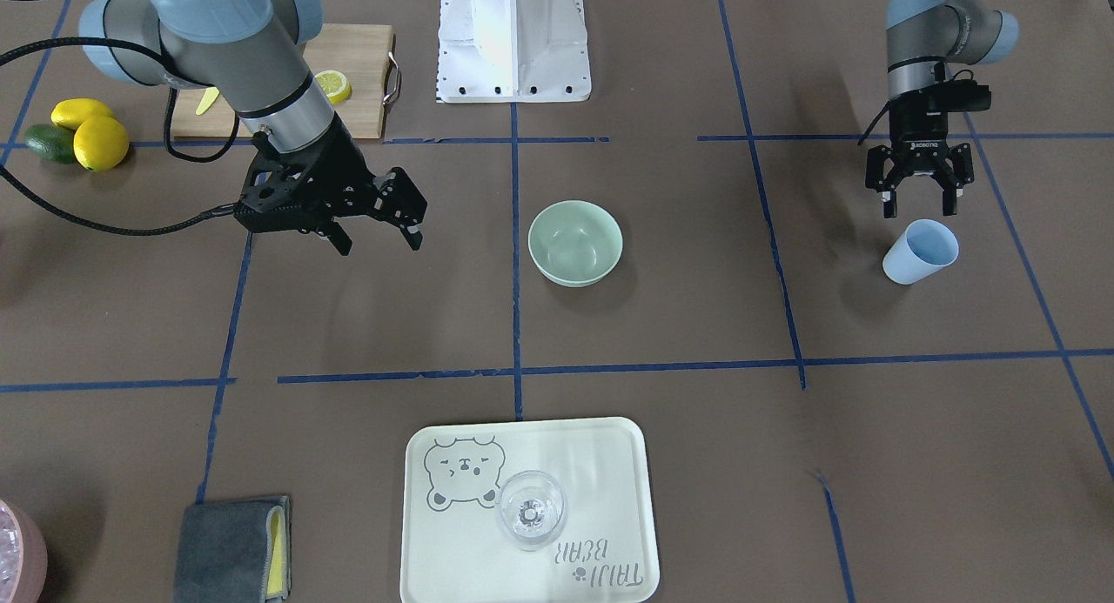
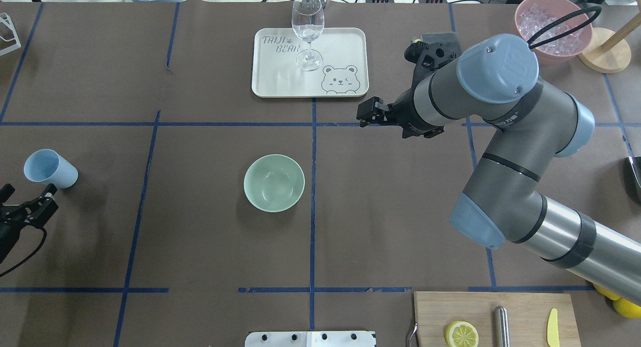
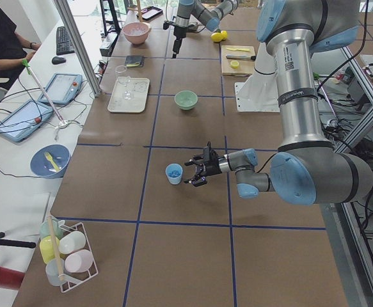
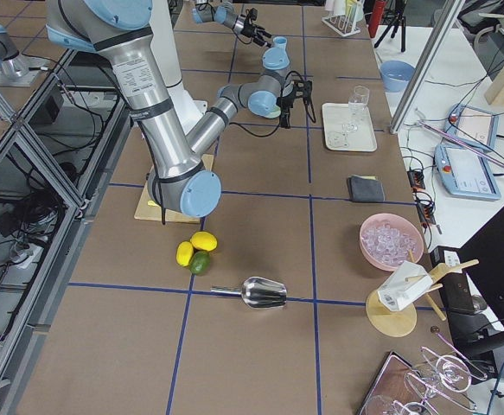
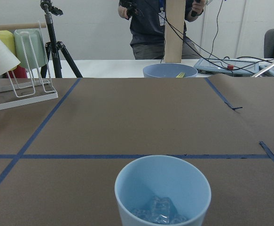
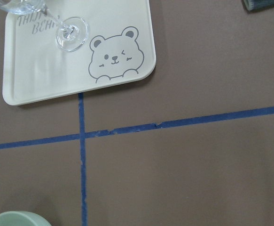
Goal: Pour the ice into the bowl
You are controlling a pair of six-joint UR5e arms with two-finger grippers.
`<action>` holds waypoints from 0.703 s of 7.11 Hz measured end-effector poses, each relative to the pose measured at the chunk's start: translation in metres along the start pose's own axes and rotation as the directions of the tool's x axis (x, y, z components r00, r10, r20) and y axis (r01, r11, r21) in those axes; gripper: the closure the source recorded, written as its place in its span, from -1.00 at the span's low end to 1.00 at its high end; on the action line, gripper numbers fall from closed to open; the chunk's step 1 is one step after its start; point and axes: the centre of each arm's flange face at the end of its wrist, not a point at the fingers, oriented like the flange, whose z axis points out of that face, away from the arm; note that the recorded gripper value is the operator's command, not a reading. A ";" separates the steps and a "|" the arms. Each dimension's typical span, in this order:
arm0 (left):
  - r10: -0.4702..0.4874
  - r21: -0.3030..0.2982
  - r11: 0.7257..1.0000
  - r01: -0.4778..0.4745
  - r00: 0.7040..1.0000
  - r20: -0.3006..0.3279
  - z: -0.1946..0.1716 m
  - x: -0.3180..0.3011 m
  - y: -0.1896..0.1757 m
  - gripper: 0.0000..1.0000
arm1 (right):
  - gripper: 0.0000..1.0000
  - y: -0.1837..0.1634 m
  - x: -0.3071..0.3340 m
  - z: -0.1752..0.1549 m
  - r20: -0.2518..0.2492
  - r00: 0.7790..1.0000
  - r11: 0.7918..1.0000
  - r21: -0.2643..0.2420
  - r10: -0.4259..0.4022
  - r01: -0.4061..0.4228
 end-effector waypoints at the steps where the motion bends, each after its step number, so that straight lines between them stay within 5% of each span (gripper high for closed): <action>1: 0.005 0.006 1.000 -0.005 1.000 0.005 0.004 0.005 0.006 -1.00 | -1.00 -0.001 0.020 -0.007 -0.014 0.999 0.999 0.006 -0.045 0.046; 5: 0.025 0.049 0.998 -0.027 0.999 0.026 0.020 0.011 0.025 -1.00 | -1.00 -0.001 0.082 -0.029 -0.059 0.991 0.993 -0.005 -0.121 0.120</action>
